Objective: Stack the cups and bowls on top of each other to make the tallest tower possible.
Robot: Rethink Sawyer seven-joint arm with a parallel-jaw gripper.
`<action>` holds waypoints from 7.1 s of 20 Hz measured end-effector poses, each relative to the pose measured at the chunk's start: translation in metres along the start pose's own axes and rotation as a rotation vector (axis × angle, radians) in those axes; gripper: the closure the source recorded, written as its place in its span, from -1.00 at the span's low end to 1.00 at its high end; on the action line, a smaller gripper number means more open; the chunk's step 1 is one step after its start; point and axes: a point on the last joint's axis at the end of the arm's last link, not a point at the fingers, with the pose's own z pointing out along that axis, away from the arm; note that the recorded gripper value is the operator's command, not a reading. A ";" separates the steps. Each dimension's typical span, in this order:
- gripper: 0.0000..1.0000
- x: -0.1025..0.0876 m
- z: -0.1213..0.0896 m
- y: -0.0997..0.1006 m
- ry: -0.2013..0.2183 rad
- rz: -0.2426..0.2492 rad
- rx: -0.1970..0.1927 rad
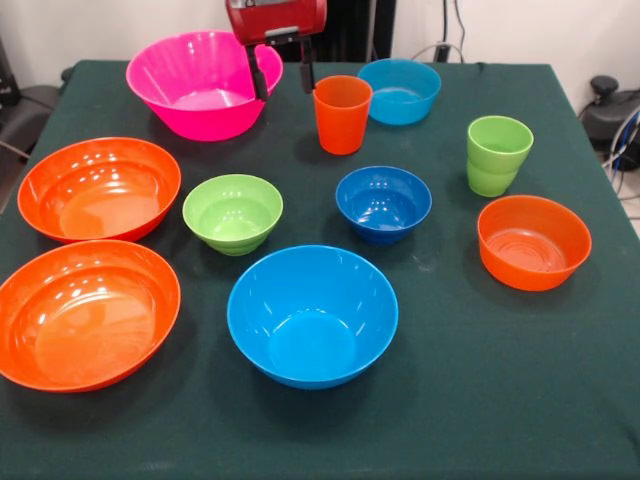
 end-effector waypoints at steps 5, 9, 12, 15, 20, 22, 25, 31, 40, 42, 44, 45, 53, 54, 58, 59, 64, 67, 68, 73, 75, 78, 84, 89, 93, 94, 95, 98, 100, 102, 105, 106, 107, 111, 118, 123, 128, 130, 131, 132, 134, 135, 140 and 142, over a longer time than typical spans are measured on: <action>-1.00 -0.002 0.000 0.000 -0.003 -0.001 0.003; -1.00 -0.002 0.001 0.000 -0.003 -0.011 0.005; -1.00 -0.001 0.001 -0.001 -0.003 -0.015 0.008; -1.00 0.000 0.000 -0.004 -0.004 -0.010 0.009; -1.00 0.004 -0.001 -0.014 -0.002 0.010 0.013; -1.00 0.007 -0.006 -0.025 0.008 0.028 0.021; -1.00 0.008 -0.020 -0.043 0.026 0.061 0.039; -1.00 0.012 -0.050 -0.078 0.052 0.106 0.084; -1.00 0.018 -0.069 -0.106 0.055 0.142 0.107; -1.00 0.016 -0.069 -0.105 0.050 0.137 0.104; -1.00 0.013 -0.070 -0.103 0.046 0.130 0.101; -1.00 0.013 -0.070 -0.103 0.045 0.128 0.100; -1.00 0.018 -0.052 -0.095 0.058 0.094 0.072; -1.00 0.020 -0.048 -0.094 0.061 0.088 0.069; -1.00 0.026 -0.034 -0.088 0.073 0.059 0.053; -1.00 0.029 -0.029 -0.086 0.077 0.049 0.048; -1.00 0.037 -0.007 -0.075 0.092 0.004 0.019; -1.00 0.042 0.008 -0.066 0.092 -0.023 -0.002; -1.00 0.043 0.012 -0.063 0.091 -0.032 -0.010; -1.00 0.048 0.026 -0.052 0.083 -0.055 -0.036; -1.00 0.049 0.030 -0.050 0.075 -0.059 -0.046; -1.00 0.047 0.036 -0.043 0.044 -0.060 -0.063; -1.00 0.049 0.051 -0.025 0.008 -0.082 -0.090; -1.00 0.050 0.059 -0.012 0.009 -0.094 -0.107; -1.00 0.057 0.064 -0.006 0.029 -0.093 -0.117; -1.00 0.058 0.065 -0.006 0.032 -0.092 -0.118; -1.00 0.059 0.066 -0.006 0.034 -0.090 -0.118; -1.00 0.061 0.066 -0.007 0.037 -0.088 -0.117; -1.00 0.061 0.066 -0.007 0.039 -0.087 -0.117; -1.00 0.061 0.066 -0.007 0.039 -0.087 -0.117; -1.00 0.061 0.066 -0.008 0.038 -0.087 -0.115; -1.00 0.061 0.065 -0.008 0.037 -0.088 -0.114; -1.00 0.061 0.065 -0.008 0.037 -0.088 -0.113; -1.00 0.056 0.058 -0.015 0.030 -0.090 -0.091; -1.00 0.044 0.028 -0.037 0.040 -0.057 -0.027; -1.00 0.038 0.000 -0.055 0.058 -0.028 0.031; -1.00 0.029 -0.017 -0.061 0.053 -0.041 0.079; -1.00 0.026 -0.023 -0.062 0.050 -0.050 0.100; -1.00 0.026 -0.023 -0.062 0.051 -0.052 0.104; -1.00 0.025 -0.024 -0.061 0.051 -0.054 0.108; -1.00 0.025 -0.026 -0.061 0.053 -0.059 0.116; -1.00 0.025 -0.025 -0.059 0.057 -0.062 0.119; -1.00 0.029 -0.023 -0.053 0.080 -0.071 0.131; -1.00 0.032 -0.022 -0.051 0.091 -0.073 0.137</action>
